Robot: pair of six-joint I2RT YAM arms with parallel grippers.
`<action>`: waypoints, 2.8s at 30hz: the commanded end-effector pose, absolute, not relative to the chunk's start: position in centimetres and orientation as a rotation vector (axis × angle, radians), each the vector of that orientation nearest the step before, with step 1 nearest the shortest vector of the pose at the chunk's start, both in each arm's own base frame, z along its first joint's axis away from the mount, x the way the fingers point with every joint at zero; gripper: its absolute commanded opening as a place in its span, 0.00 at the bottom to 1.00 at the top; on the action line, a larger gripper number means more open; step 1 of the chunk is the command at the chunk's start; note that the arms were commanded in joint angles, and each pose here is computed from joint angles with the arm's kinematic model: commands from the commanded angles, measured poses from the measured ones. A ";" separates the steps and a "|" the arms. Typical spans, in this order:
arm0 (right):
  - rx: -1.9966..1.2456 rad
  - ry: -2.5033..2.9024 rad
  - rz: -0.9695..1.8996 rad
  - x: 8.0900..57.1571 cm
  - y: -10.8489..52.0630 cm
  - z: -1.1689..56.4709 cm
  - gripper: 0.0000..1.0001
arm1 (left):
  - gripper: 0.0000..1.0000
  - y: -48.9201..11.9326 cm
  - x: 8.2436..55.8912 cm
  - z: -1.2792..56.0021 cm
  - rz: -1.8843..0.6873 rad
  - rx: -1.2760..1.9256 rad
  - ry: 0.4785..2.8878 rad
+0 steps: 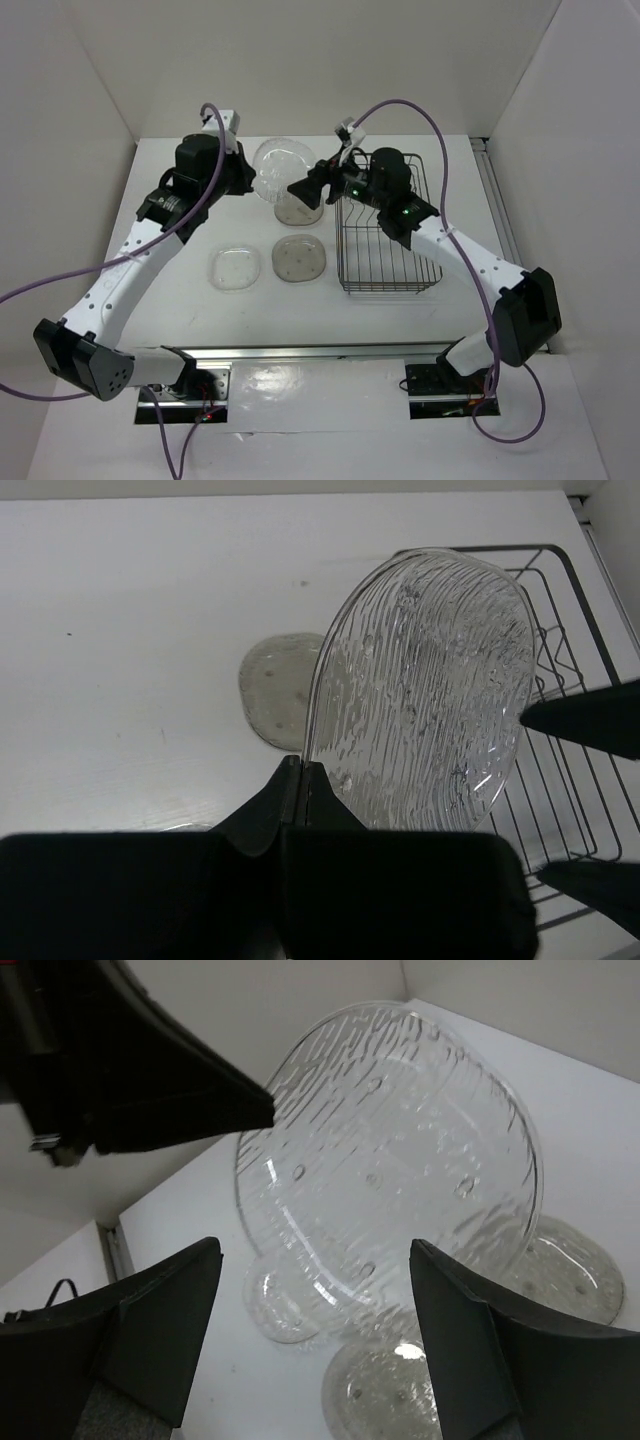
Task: Load the plates into the dish rack
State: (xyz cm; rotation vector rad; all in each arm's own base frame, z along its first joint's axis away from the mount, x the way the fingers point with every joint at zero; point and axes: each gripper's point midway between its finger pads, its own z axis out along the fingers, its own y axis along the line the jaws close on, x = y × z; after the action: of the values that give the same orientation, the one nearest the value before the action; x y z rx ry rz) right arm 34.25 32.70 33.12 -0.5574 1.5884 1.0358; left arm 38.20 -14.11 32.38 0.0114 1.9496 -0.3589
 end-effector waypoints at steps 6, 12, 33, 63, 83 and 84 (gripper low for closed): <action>-0.457 1.602 0.824 37.4 31.1 33.1 0.81 | 0.00 -16.0 36.3 34.4 -0.341 0.063 1.911; -0.385 1.576 0.731 37.1 28.7 34.8 0.82 | 0.00 -14.9 36.4 34.7 -0.288 0.034 1.895; -0.432 1.623 0.907 37.7 30.8 31.0 0.50 | 0.00 -16.2 34.5 37.5 -0.448 0.072 1.818; 0.268 1.688 0.197 41.0 15.3 32.8 0.00 | 1.00 -12.5 34.9 35.0 -0.315 -0.133 1.890; 0.403 1.739 -0.557 40.3 12.6 26.3 0.00 | 1.00 -12.3 34.8 34.4 -0.313 -0.162 1.937; 0.416 1.726 -0.555 40.3 12.5 26.9 0.00 | 1.00 -12.5 34.8 34.4 -0.328 -0.167 1.939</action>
State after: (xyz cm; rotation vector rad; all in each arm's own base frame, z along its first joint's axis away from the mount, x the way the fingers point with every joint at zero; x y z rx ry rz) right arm 40.30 13.11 23.62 0.3040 1.8290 -0.5287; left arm 34.81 -12.19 32.00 -0.1480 2.0035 -0.2654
